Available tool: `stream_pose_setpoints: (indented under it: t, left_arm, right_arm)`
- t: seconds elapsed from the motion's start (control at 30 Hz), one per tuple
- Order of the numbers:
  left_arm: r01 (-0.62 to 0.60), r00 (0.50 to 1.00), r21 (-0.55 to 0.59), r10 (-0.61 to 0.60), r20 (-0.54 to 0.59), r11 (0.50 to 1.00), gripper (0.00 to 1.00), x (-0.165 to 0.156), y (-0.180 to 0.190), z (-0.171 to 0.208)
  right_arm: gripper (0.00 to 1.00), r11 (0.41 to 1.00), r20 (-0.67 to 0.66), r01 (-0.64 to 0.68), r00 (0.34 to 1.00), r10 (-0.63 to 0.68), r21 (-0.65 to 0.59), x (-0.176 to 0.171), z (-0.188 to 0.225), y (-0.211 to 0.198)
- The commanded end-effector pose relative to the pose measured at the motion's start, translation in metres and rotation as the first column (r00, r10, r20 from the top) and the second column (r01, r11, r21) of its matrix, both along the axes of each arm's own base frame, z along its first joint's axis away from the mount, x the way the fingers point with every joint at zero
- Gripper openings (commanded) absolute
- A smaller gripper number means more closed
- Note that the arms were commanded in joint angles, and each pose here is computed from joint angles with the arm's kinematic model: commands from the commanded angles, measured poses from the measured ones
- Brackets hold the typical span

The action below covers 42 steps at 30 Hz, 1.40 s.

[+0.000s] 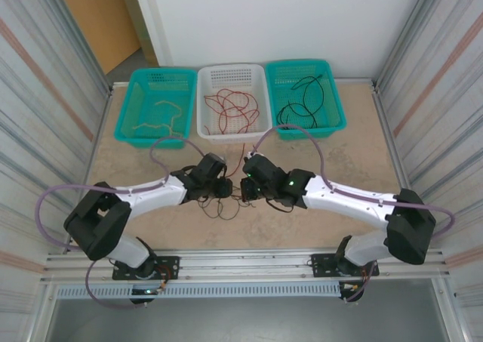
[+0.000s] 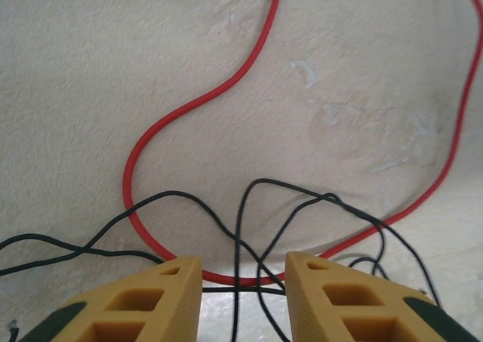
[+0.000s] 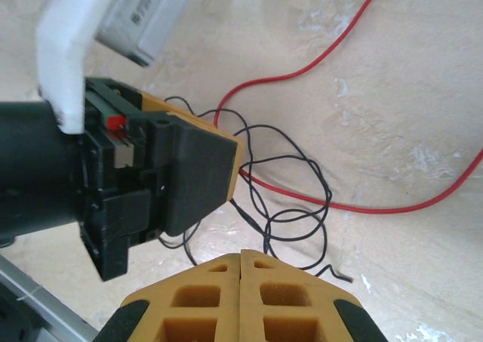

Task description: Untangle the cables

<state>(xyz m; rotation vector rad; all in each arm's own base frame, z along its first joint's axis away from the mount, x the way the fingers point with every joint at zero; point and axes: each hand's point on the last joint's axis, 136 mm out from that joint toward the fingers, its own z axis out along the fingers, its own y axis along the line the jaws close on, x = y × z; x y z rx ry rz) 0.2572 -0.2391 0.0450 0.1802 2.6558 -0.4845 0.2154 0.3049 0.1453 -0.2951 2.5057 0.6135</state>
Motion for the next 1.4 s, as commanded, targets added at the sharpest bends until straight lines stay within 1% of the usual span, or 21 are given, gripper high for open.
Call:
stream_pose_setpoints:
  t: [0.0, 0.03, 0.1, 0.17, 0.23, 0.3, 0.37, 0.4, 0.5, 0.63, 0.7, 0.73, 0.8, 0.87, 0.9, 1.07, 1.13, 1.27, 1.37]
  left_arm:
    - [0.035, 0.999, 0.038, -0.034, -0.027, 0.999, 0.28, -0.004, -0.001, -0.009]
    - [0.039, 0.999, 0.034, -0.038, -0.034, 0.999, 0.24, -0.004, -0.003, -0.011]
    - [0.029, 0.999, 0.044, -0.027, -0.032, 0.999, 0.13, -0.002, -0.002, -0.013]
    - [0.012, 1.000, 0.047, -0.011, -0.015, 0.999, 0.06, 0.000, 0.001, -0.011]
    - [0.028, 1.000, 0.021, -0.029, 0.007, 0.999, 0.06, 0.000, -0.004, -0.001]
    - [0.071, 0.997, 0.003, -0.071, 0.037, 0.997, 0.05, 0.000, -0.013, 0.016]
    - [0.106, 0.991, 0.017, -0.107, 0.077, 0.994, 0.02, -0.002, -0.018, 0.038]
    - [0.120, 0.988, 0.024, -0.122, 0.099, 0.992, 0.02, -0.004, -0.019, 0.049]
    - [0.138, 0.973, 0.020, -0.139, 0.184, 0.990, 0.02, -0.010, -0.017, 0.090]
    - [0.153, 0.942, -0.065, -0.125, 0.310, 0.986, 0.02, -0.023, -0.006, 0.157]
    - [0.178, 0.913, -0.136, -0.113, 0.392, 0.975, 0.00, -0.031, -0.001, 0.194]
    - [0.197, 0.893, -0.172, -0.105, 0.438, 0.965, 0.00, -0.035, 0.002, 0.215]
    - [0.230, 0.851, -0.234, -0.079, 0.519, 0.945, 0.00, -0.043, 0.008, 0.256]
    - [0.260, 0.808, -0.263, -0.060, 0.587, 0.929, 0.00, -0.048, 0.015, 0.298]
    - [0.271, 0.793, -0.267, -0.057, 0.607, 0.925, 0.00, -0.050, 0.017, 0.314]
    - [0.377, 0.696, -0.274, -0.075, 0.714, 0.885, 0.00, -0.062, 0.015, 0.405]
    - [0.404, 0.662, -0.267, -0.078, 0.745, 0.875, 0.00, -0.065, 0.015, 0.436]
    - [0.452, 0.584, -0.277, -0.047, 0.810, 0.848, 0.00, -0.073, 0.019, 0.494]
    - [0.468, 0.560, -0.272, -0.044, 0.828, 0.841, 0.00, -0.076, 0.020, 0.515]
  right_arm:
    - [0.00, 0.997, 0.017, 0.081, 0.997, -0.081, 0.011, 0.004, 0.010, -0.021]
    - [0.00, 0.996, 0.022, 0.087, 0.996, -0.088, 0.020, 0.003, 0.014, -0.024]
    - [0.00, 0.994, 0.036, 0.103, 0.994, -0.104, 0.037, 0.003, 0.020, -0.031]
    - [0.00, 0.992, 0.043, 0.110, 0.993, -0.113, 0.055, 0.002, 0.024, -0.037]
    - [0.00, 0.992, 0.043, 0.112, 0.992, -0.115, 0.060, 0.001, 0.025, -0.041]
    - [0.00, 0.992, 0.039, 0.109, 0.993, -0.111, 0.062, -0.001, 0.025, -0.042]
    - [0.00, 0.993, 0.035, 0.102, 0.994, -0.104, 0.059, -0.003, 0.023, -0.041]
    - [0.00, 0.993, 0.036, 0.101, 0.994, -0.104, 0.060, -0.004, 0.024, -0.042]
    - [0.00, 0.993, 0.041, 0.093, 0.995, -0.096, 0.067, -0.007, 0.026, -0.041]
    - [0.03, 0.992, 0.061, 0.072, 0.995, -0.079, 0.102, -0.011, 0.039, -0.039]
    - [0.08, 0.990, 0.074, 0.067, 0.994, -0.077, 0.124, -0.012, 0.049, -0.040]
    - [0.16, 0.989, 0.084, 0.064, 0.994, -0.076, 0.137, -0.013, 0.056, -0.041]
    - [0.41, 0.986, 0.104, 0.042, 0.993, -0.059, 0.162, -0.014, 0.070, -0.039]
    - [0.64, 0.982, 0.126, 0.002, 0.992, -0.026, 0.188, -0.015, 0.087, -0.032]
    - [0.68, 0.980, 0.134, -0.018, 0.991, -0.008, 0.197, -0.015, 0.093, -0.028]
    - [0.73, 0.968, 0.203, -0.118, 0.976, 0.072, 0.223, -0.017, 0.131, 0.003]
    - [0.75, 0.965, 0.242, -0.136, 0.967, 0.080, 0.222, -0.015, 0.147, 0.013]
    - [0.76, 0.978, 0.272, -0.090, 0.962, 0.036, 0.187, 0.001, 0.155, 0.018]
    - [0.76, 0.984, 0.275, -0.041, 0.961, -0.008, 0.174, 0.012, 0.156, 0.014]
